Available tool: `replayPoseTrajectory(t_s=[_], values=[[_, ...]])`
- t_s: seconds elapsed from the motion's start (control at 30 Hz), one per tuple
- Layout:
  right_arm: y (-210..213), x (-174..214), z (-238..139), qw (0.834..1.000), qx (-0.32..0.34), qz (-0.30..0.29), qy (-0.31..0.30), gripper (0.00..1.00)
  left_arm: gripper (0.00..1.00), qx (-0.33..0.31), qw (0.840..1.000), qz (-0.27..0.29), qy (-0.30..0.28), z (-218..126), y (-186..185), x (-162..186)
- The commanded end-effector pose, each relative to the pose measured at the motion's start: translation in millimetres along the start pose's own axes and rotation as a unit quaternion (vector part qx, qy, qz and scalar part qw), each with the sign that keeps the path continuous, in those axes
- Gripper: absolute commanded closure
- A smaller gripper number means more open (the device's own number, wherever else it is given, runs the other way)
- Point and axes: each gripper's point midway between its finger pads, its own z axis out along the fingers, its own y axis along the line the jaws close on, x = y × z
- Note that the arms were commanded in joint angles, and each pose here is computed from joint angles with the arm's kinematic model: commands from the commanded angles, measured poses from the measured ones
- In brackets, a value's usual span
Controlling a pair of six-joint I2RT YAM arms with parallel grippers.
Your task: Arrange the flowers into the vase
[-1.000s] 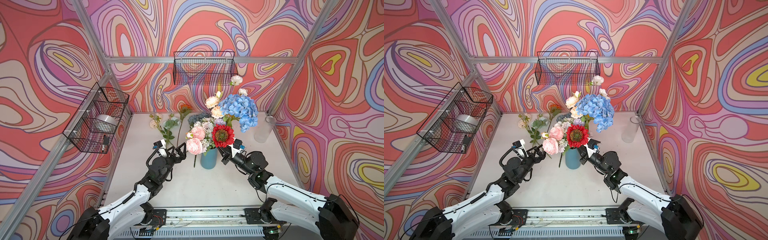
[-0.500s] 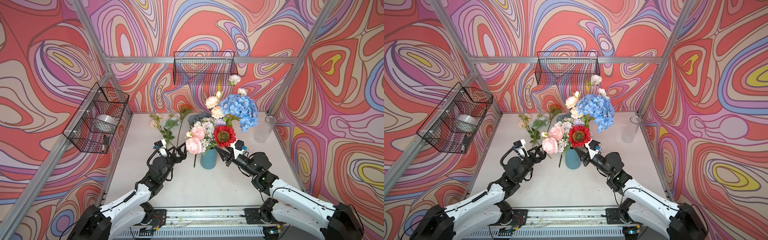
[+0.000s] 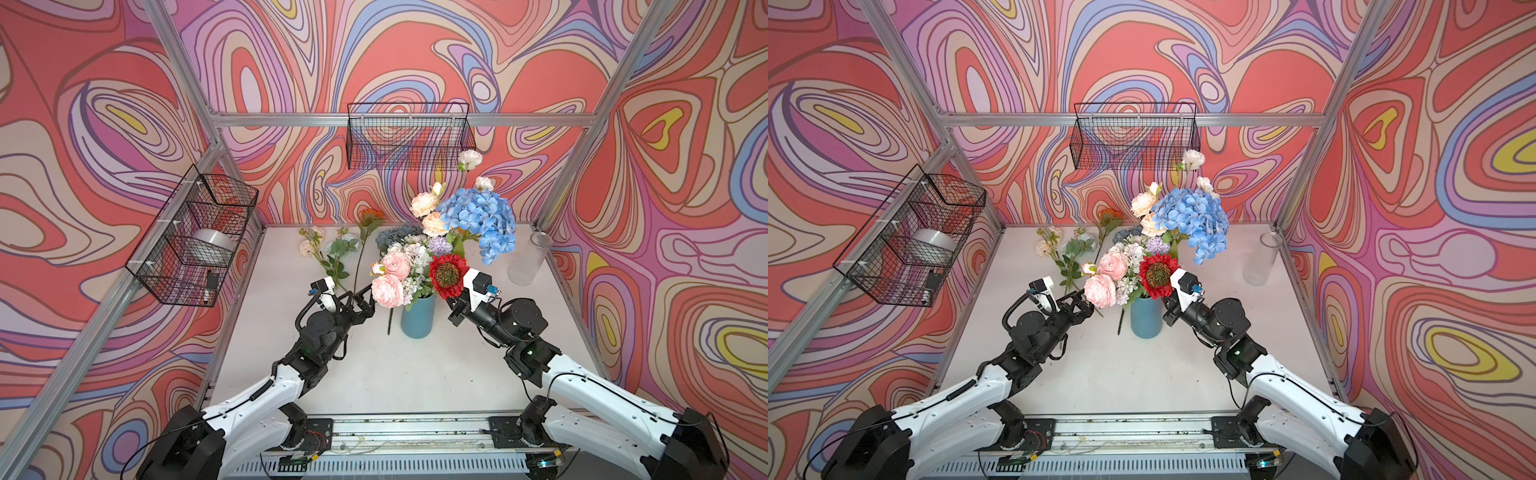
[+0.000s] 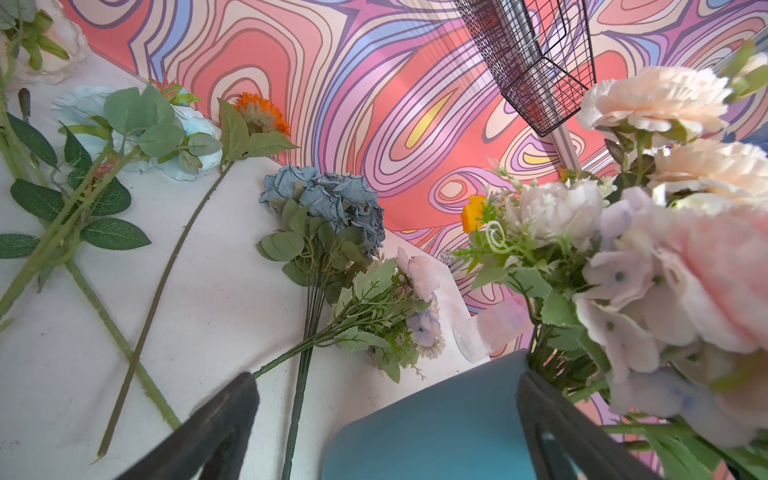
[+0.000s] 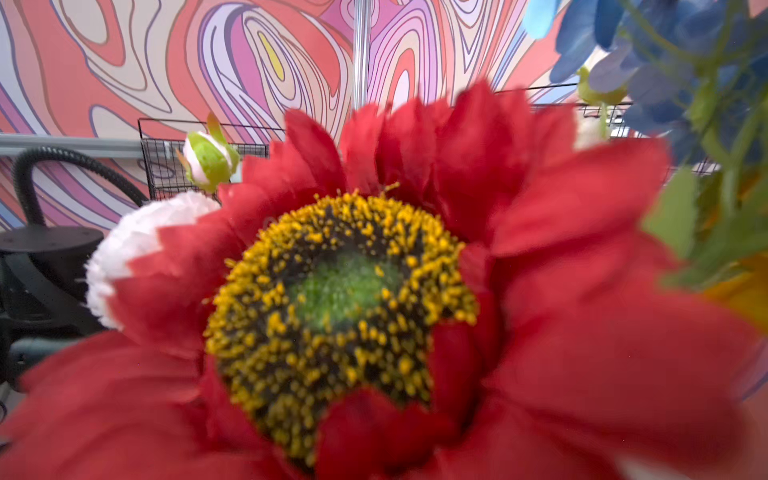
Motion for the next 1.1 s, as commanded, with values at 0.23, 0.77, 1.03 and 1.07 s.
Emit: replayPoseTrajectory(t_s=[0.23,0.77,1.03,1.07], values=[[-5.8,63.8,-2.1,0.997,0.022,0.022,0.075,0.94,0.0,0.015,1.0,-0.003,-0.01,6.0,-10.1,-7.5],[-0.7,93.6,-35.1,0.983,0.038,0.102,0.151,0.05,0.0,0.032,0.998,-0.029,0.05,24.6,-5.3,26.8],[-7.7,118.7,-37.6,0.98,0.065,0.125,0.141,0.02,0.02,0.091,0.99,-0.047,0.096,48.4,-26.4,48.4],[-8.6,119.9,-35.4,0.98,0.067,0.125,0.138,0.02,0.03,0.097,0.989,-0.049,0.101,51.5,-28.2,50.5]])
